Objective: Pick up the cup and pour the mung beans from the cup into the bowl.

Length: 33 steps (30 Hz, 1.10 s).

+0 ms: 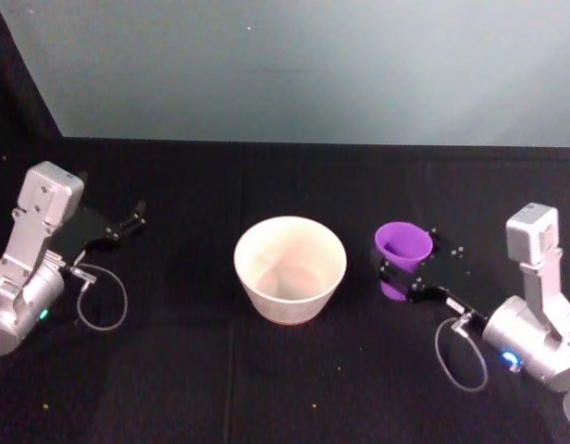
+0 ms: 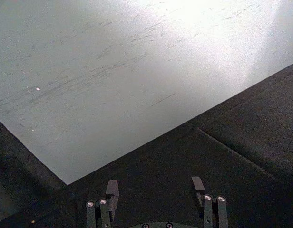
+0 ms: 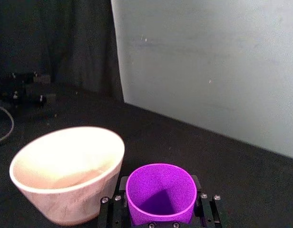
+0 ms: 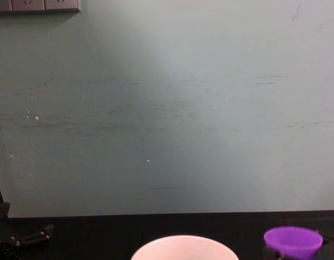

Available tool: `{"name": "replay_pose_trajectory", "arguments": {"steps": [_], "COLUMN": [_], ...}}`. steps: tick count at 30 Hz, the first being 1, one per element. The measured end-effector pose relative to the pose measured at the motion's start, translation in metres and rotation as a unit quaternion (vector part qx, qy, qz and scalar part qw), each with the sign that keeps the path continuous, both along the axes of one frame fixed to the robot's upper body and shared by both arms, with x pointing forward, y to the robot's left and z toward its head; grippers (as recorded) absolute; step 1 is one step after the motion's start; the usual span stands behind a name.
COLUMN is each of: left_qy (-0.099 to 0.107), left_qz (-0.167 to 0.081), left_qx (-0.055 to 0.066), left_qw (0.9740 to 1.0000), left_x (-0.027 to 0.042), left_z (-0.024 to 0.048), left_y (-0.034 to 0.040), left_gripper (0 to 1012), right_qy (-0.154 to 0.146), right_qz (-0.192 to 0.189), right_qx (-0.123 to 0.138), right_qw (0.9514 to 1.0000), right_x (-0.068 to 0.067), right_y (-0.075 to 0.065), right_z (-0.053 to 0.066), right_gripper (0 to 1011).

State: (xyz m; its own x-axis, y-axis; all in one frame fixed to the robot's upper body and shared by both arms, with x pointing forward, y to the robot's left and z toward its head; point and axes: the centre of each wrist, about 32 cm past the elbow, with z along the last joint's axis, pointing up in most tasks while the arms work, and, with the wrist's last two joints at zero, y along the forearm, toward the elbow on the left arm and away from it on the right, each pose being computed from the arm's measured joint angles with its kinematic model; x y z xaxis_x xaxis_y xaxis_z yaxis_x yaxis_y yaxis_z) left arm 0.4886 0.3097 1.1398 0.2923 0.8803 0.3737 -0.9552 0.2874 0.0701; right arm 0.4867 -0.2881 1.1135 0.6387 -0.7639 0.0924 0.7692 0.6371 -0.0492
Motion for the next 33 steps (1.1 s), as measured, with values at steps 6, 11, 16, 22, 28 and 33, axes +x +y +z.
{"name": "replay_pose_trajectory", "arguments": {"steps": [6,11,16,22,28,33], "left_qy": [0.0,0.0,0.0,0.0,0.0,0.0], "left_qz": [0.0,0.0,0.0,0.0,0.0,0.0], "left_qx": [0.0,0.0,0.0,0.0,0.0,0.0], "left_qw": [1.0,1.0,1.0,1.0,1.0,1.0], "left_x": [0.0,0.0,0.0,0.0,0.0,0.0], "left_z": [0.0,0.0,0.0,0.0,0.0,0.0], "left_y": [0.0,0.0,0.0,0.0,0.0,0.0], "left_gripper": [1000,1000,1000,1000,1000,1000], "right_qy": [-0.024,-0.042,-0.062,-0.079,-0.09,-0.092], "right_qz": [-0.008,-0.013,-0.013,-0.014,-0.013,-0.014], "right_qx": [0.001,0.005,0.015,0.024,0.032,0.038], "right_qw": [0.9997,0.999,0.9979,0.9965,0.9953,0.9949], "right_x": [-0.003,-0.005,-0.006,-0.004,-0.003,-0.003], "right_y": [-0.003,-0.006,-0.008,-0.007,-0.006,-0.006], "right_z": [0.025,0.049,0.078,0.105,0.119,0.121], "right_gripper": [743,743,743,743,743,743]}}
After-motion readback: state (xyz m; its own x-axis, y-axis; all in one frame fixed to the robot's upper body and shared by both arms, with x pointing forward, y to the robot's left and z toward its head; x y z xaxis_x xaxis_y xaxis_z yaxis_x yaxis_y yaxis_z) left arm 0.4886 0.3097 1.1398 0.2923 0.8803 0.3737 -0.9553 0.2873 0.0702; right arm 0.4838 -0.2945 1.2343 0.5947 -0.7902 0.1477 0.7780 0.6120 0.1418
